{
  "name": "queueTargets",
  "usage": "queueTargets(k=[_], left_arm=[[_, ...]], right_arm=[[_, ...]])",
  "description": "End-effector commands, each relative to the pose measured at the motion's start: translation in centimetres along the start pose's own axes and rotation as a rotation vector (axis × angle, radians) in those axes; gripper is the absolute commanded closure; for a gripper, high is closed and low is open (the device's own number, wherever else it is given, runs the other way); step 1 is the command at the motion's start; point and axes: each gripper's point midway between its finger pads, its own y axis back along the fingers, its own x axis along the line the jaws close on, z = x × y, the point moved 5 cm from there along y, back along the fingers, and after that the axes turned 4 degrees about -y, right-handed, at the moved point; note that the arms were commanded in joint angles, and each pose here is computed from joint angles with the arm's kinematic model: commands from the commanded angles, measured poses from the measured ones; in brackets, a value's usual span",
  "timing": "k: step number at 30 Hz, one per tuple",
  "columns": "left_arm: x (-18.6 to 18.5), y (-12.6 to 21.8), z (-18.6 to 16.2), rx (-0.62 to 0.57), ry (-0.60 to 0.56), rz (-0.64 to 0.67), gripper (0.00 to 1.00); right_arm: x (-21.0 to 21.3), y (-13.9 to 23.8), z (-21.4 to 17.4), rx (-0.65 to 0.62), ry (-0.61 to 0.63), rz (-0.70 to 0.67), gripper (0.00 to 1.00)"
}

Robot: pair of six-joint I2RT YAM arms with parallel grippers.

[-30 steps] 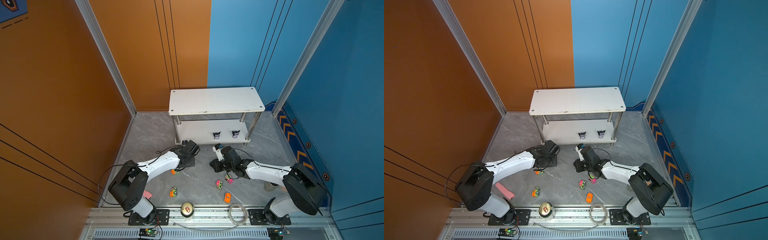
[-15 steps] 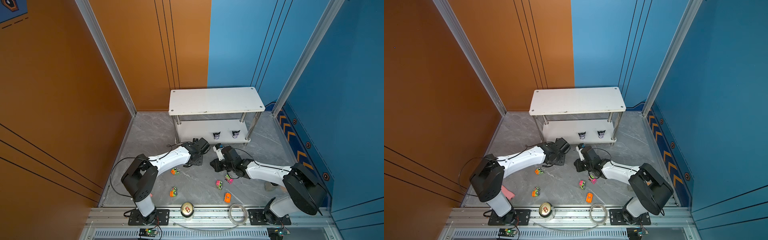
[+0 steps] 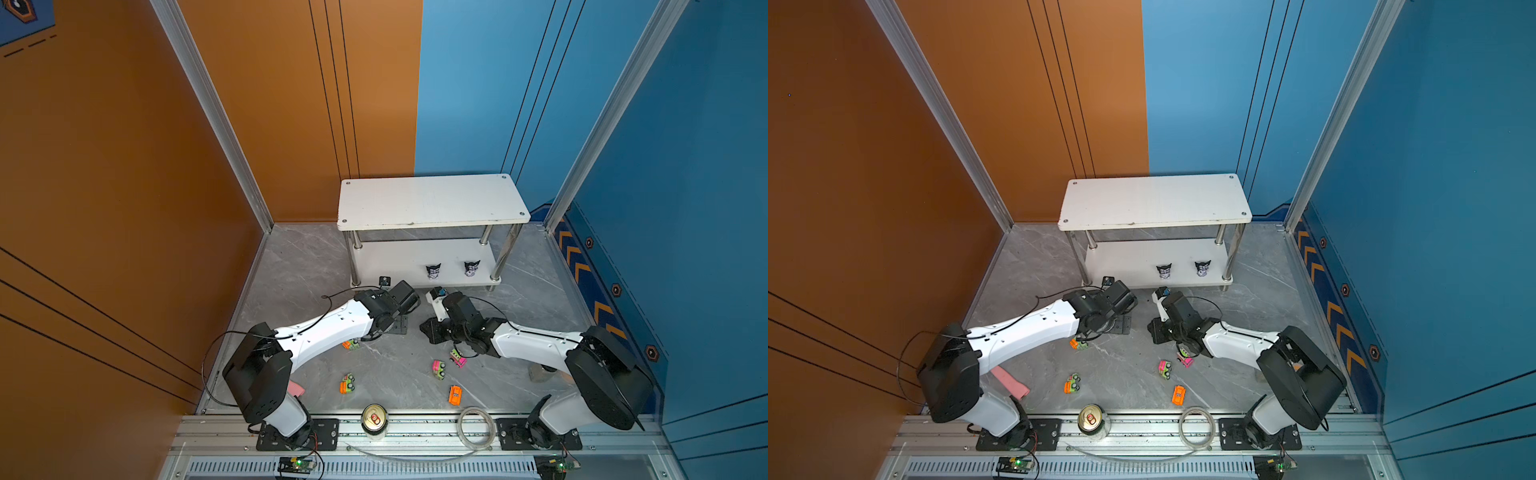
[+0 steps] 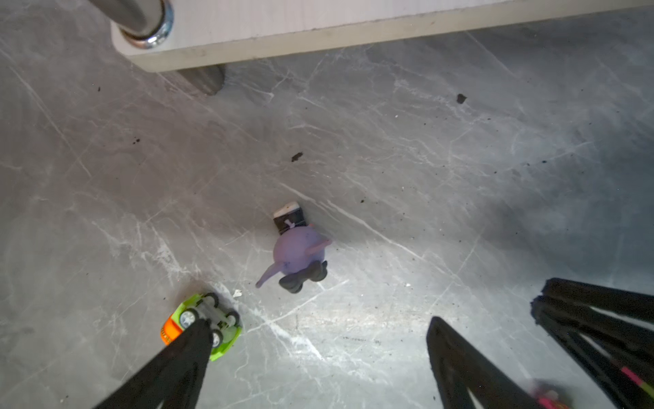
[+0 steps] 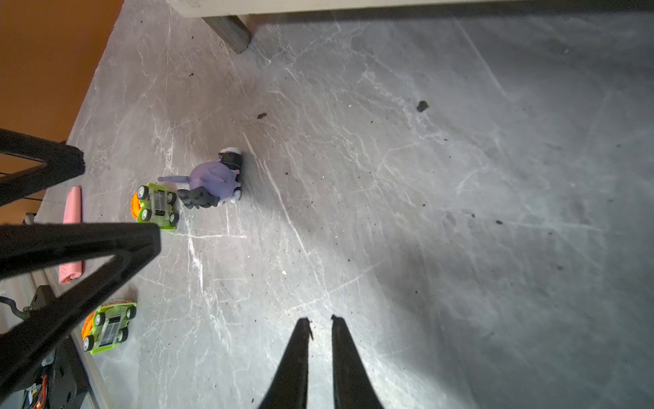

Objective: Place and organize the plastic toys onto the shelf
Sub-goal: 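Lower the left gripper and close it on the purple figure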

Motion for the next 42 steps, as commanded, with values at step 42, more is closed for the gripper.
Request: queueTargets(k=[42], left_arm=[[1.9, -7.8, -1.1, -0.023, 0.436, 0.003, 0.39]], right_arm=[[-0.2, 0.1, 0.1, 0.009, -0.025, -0.004, 0.84]])
